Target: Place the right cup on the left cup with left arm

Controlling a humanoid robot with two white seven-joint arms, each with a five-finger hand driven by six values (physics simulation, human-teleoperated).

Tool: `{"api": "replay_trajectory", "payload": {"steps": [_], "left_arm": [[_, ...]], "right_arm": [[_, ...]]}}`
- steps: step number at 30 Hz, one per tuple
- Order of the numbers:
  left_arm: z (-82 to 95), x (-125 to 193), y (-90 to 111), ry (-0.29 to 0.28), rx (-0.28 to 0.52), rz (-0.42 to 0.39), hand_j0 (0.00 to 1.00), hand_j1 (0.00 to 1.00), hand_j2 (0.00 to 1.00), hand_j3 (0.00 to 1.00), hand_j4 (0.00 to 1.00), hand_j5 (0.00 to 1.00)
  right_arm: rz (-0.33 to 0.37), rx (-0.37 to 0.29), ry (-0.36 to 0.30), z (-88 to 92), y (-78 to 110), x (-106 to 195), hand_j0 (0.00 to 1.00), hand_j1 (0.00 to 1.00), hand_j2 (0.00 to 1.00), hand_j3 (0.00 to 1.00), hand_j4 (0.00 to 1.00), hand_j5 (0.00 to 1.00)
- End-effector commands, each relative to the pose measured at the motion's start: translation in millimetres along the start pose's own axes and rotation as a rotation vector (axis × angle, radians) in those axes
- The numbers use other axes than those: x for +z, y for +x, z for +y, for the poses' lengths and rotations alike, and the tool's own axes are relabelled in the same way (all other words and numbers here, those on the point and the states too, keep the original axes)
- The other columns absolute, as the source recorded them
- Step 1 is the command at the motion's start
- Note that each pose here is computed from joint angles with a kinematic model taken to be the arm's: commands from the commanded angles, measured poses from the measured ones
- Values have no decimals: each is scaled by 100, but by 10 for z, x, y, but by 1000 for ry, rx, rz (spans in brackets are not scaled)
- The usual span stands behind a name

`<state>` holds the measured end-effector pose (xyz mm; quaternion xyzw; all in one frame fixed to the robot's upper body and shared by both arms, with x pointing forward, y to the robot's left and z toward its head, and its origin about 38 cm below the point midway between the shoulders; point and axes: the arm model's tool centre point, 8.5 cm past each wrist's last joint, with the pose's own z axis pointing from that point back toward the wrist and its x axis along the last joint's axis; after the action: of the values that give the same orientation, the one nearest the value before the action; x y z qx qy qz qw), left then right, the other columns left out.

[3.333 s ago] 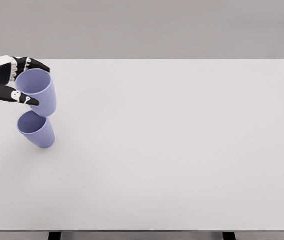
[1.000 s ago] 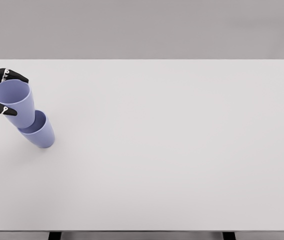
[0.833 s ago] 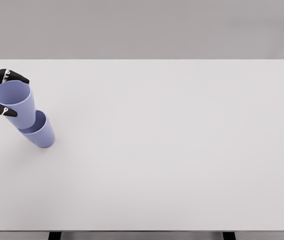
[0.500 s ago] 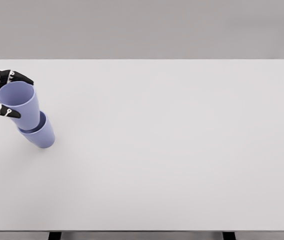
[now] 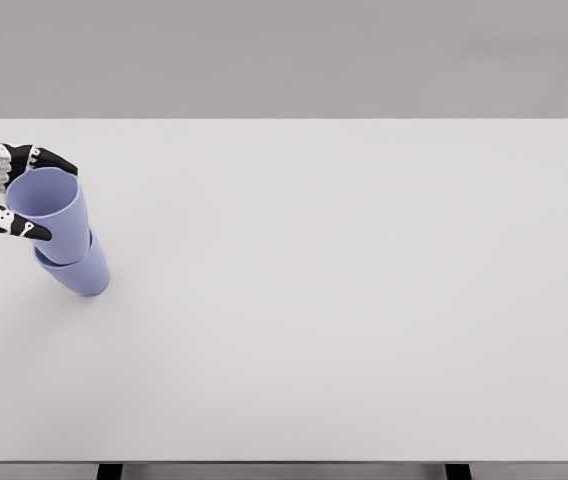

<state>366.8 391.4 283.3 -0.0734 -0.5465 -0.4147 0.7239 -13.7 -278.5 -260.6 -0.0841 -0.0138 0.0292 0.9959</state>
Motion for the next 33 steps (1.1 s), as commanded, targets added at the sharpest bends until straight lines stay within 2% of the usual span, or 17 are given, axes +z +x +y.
{"api": "replay_trajectory", "payload": {"steps": [1, 19, 21, 22, 33], "left_arm": [[10, 4, -1, 3, 3, 0, 69, 69, 69, 69, 69, 69], [15, -26, -92, 9, 21, 11, 69, 69, 69, 69, 69, 69], [9, -39, -93, 8, 19, 9, 71, 71, 71, 71, 71, 71], [8, -39, -92, 7, 16, 9, 81, 81, 81, 81, 81, 81], [11, -35, -85, 9, 6, 10, 90, 90, 90, 90, 90, 90]], "right_arm": [[0, 0, 0, -1, 0, 0, 100, 100, 100, 100, 100, 100], [0, 0, 0, -1, 0, 0, 100, 100, 100, 100, 100, 100], [0, 0, 0, -1, 0, 0, 100, 100, 100, 100, 100, 100], [0, 0, 0, -1, 0, 0, 100, 100, 100, 100, 100, 100], [0, 0, 0, -1, 0, 0, 100, 100, 100, 100, 100, 100]]}}
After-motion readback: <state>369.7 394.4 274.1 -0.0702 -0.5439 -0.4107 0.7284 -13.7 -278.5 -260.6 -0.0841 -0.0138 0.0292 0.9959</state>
